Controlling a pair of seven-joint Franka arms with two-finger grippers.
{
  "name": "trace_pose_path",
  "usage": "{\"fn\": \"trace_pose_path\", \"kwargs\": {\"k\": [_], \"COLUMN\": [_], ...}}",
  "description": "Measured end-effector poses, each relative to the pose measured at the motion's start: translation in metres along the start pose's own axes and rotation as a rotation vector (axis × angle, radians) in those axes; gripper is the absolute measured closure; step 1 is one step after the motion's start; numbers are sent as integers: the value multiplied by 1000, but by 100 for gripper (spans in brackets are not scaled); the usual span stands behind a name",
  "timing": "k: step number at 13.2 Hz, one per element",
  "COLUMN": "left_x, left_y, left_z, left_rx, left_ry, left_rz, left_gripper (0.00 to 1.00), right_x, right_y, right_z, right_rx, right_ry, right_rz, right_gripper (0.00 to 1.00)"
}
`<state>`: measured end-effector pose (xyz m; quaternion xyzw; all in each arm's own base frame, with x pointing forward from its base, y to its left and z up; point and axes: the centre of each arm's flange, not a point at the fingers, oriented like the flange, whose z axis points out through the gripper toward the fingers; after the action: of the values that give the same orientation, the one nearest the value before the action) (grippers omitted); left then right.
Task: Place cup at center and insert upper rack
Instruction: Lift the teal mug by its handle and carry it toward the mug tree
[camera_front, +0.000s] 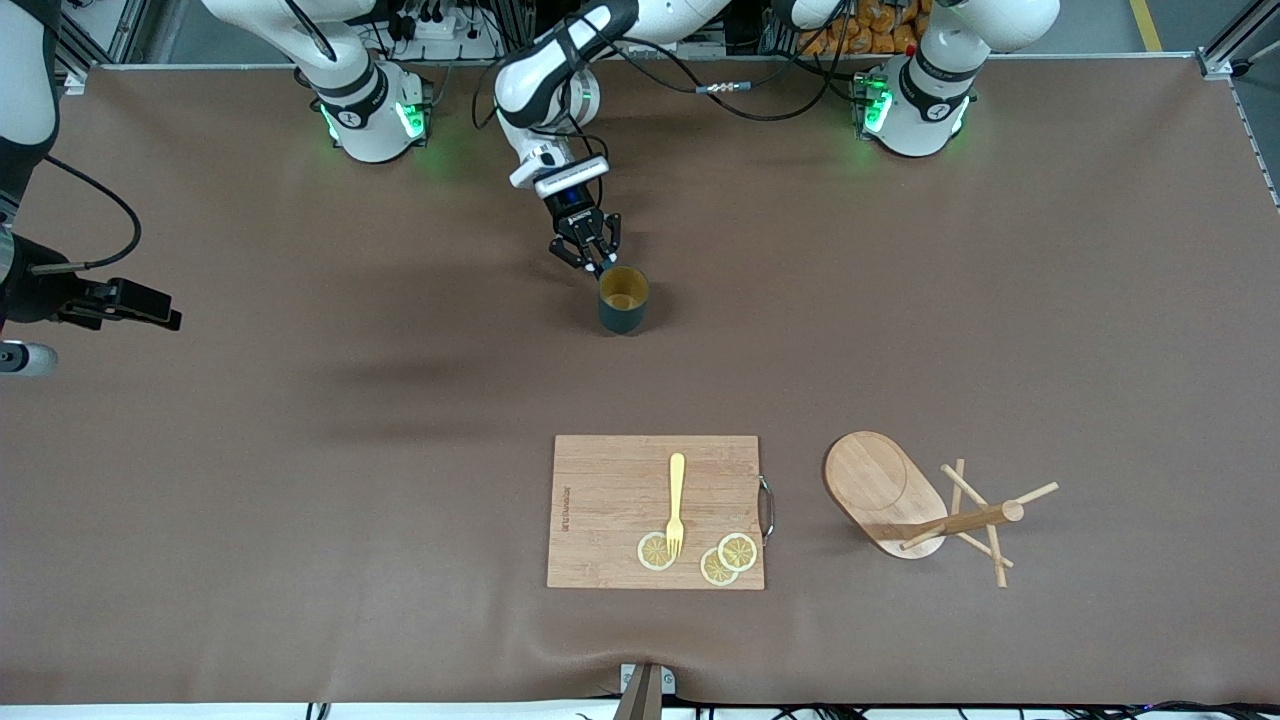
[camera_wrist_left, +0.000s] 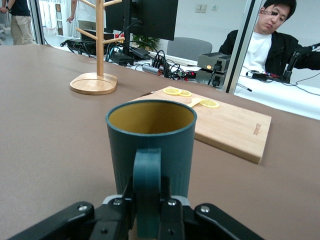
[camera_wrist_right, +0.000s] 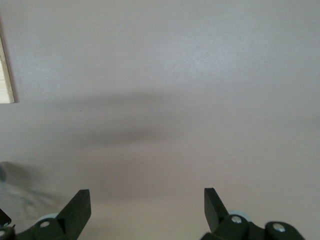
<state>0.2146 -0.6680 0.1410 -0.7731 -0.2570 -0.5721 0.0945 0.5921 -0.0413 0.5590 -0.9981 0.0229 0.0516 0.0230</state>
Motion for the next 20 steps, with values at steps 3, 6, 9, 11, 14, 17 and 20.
{"fn": "trace_pose_path", "kwargs": {"k": [3, 6, 9, 11, 14, 17, 20], "left_x": [31, 72, 106, 112, 134, 198, 272], "left_y": [13, 25, 36, 40, 47, 60, 65], "left_z": [-8, -29, -36, -30, -28, -35, -33], "left_rx": [25, 51, 62, 71, 96, 121, 165], "left_ry": [-40, -111, -159, -181, -233, -328, -446], "left_rz": [-51, -115, -160, -172, -190, -211, -242], "left_gripper": [79, 79, 79, 79, 79, 79, 79], "right_x": [-1, -2, -11, -16, -28, -49, -60], "right_y": [-1, -3, -9, -13, -16, -11, -5], "right_z": [-4, -9, -21, -31, -45, -63, -75], "right_rx": [3, 4, 9, 11, 13, 7, -27], "right_ry": [7, 16, 19, 33, 32, 11, 23], "right_rz": [2, -2, -11, 4, 14, 17, 24], "right_gripper": [0, 0, 0, 0, 0, 0, 0]}}
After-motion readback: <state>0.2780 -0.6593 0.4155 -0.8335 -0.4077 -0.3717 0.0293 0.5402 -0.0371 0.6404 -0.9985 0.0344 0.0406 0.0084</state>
